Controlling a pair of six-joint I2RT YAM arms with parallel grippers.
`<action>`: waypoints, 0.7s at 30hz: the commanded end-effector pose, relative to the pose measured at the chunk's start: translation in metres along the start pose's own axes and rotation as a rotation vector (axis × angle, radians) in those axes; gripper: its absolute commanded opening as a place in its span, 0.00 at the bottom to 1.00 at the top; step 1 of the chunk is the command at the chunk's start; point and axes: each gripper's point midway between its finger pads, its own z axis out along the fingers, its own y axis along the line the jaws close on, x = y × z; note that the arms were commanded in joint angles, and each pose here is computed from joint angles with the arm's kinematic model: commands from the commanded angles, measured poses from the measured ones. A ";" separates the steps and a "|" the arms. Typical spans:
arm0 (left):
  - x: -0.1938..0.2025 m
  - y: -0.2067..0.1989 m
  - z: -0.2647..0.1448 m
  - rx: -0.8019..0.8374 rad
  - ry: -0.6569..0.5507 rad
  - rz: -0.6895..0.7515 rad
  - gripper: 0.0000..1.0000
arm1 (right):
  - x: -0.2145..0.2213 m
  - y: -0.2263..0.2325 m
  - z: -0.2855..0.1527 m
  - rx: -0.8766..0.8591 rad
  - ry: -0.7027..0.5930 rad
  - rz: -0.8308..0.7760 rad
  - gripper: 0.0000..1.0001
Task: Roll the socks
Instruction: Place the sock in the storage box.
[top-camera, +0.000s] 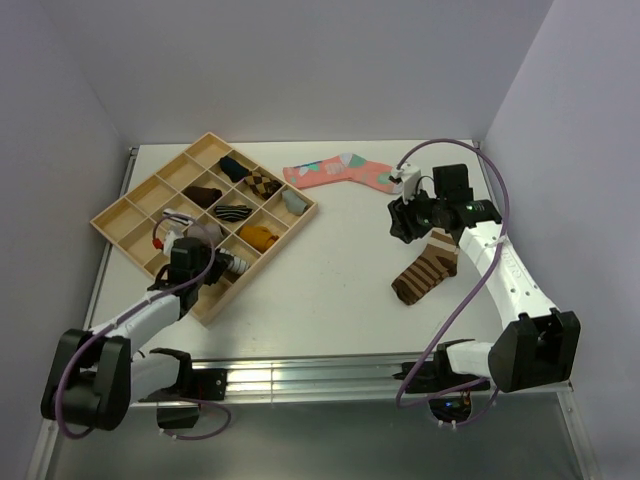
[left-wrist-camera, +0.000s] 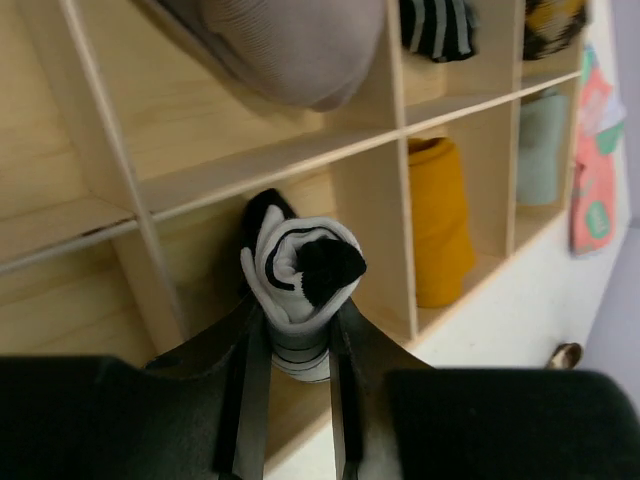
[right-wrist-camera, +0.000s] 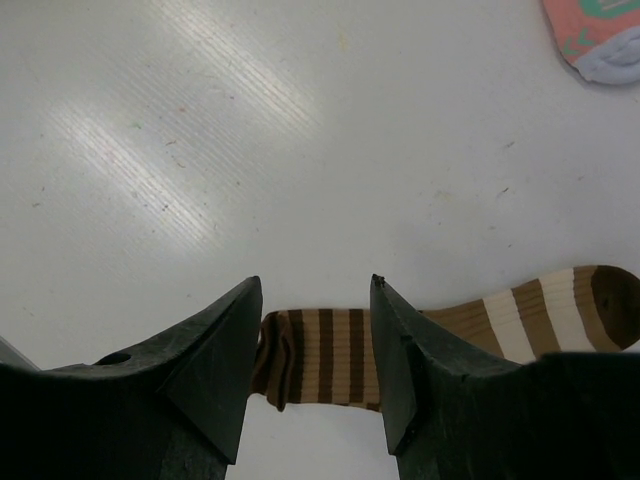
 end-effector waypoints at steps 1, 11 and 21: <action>-0.006 -0.020 0.008 0.084 0.002 0.020 0.00 | -0.009 -0.007 0.001 0.012 -0.040 -0.024 0.55; -0.004 -0.004 0.030 -0.041 0.045 0.029 0.00 | 0.002 -0.011 0.003 0.034 -0.021 -0.034 0.54; -0.002 0.020 0.040 -0.250 0.097 0.022 0.00 | 0.014 -0.015 0.008 0.038 0.024 -0.039 0.54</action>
